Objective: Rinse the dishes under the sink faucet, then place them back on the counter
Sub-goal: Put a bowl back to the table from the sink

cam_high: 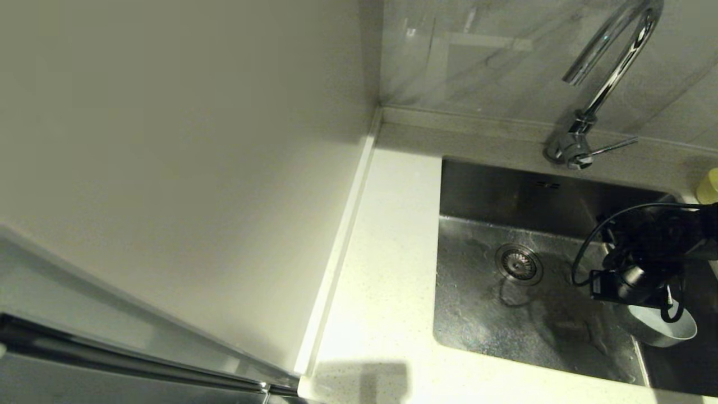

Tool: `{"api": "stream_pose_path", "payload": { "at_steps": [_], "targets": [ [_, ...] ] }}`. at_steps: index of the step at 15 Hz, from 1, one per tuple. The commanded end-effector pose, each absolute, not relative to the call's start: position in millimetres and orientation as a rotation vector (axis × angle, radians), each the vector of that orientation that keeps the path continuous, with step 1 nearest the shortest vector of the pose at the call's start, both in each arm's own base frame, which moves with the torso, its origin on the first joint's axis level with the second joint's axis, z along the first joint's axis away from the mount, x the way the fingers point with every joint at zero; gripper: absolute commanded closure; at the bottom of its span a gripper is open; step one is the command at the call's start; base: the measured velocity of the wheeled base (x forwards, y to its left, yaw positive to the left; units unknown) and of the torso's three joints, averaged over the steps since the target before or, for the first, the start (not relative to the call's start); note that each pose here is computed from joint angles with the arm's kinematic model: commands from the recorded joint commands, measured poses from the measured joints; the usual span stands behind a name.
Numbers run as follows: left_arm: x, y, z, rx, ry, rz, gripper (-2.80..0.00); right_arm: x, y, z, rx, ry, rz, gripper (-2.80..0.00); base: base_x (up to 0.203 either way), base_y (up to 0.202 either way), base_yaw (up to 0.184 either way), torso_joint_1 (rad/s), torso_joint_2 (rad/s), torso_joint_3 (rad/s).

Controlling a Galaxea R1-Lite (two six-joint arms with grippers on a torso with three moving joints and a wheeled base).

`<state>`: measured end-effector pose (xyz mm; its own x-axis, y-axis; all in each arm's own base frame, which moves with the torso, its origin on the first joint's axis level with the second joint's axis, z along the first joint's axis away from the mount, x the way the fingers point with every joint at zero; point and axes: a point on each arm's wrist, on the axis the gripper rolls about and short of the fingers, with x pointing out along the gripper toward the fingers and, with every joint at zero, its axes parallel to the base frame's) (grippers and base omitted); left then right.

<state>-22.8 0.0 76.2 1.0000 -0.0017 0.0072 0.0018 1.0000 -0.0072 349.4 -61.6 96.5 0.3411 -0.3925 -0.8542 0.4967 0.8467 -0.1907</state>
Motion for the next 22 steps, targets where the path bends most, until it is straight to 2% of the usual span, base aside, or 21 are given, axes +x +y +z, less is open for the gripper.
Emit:
{"api": "stream_pose_path", "payload": {
  "at_steps": [1,4,6,10,12,14,17,19,20,22],
  "targets": [
    [-22.6,0.0,75.4,-0.008,-0.005,-0.002,0.00,328.5,-37.3,122.4,0.124,1.026,-0.508,0.00,0.000,0.000,0.000,0.027,0.00,-0.007],
    [-22.6,0.1,75.4,-0.008,-0.005,0.000,0.00,315.3,-6.9,133.3,0.141,1.001,-0.425,0.00,0.000,0.000,0.000,0.000,0.00,0.000],
    [-22.6,0.0,75.4,-0.008,-0.005,-0.002,0.00,310.6,15.7,152.7,0.277,0.948,-0.310,0.00,0.000,0.000,0.000,0.000,0.00,0.000],
    [-22.6,0.0,75.4,-0.008,-0.005,-0.002,0.00,312.4,39.9,203.9,0.710,0.892,-0.051,0.00,0.000,0.000,0.000,0.000,0.00,0.000],
    [-22.6,0.0,75.4,-0.008,-0.005,-0.002,0.00,318.7,45.7,244.8,0.995,0.912,0.088,0.00,0.000,0.000,0.000,0.000,0.00,0.000],
    [-22.6,0.0,75.4,-0.008,-0.005,-0.002,0.00,325.5,42.5,279.0,1.341,0.996,0.161,0.00,0.000,0.000,0.000,0.000,0.00,0.000],
    [-22.6,0.0,75.4,-0.008,-0.005,-0.002,0.00,333.0,-3.7,308.6,1.870,1.293,0.294,0.00,0.000,0.000,0.000,0.000,0.00,0.000],
    [-22.6,0.0,75.4,-0.008,-0.005,-0.002,0.00,338.7,-31.3,319.8,2.020,1.396,0.373,0.00,0.000,0.000,0.000,0.000,0.00,0.000],
    [-22.6,0.0,75.4,-0.008,-0.005,-0.002,0.00,342.2,-34.6,312.3,2.042,1.407,0.359,0.00,0.000,0.000,0.000,0.000,0.00,0.000],
    [-22.6,0.0,75.4,-0.008,-0.005,-0.002,0.00,345.5,-38.5,272.4,2.107,1.471,0.264,0.00,0.000,0.000,0.000,0.000,0.00,0.000]
  ]
}}
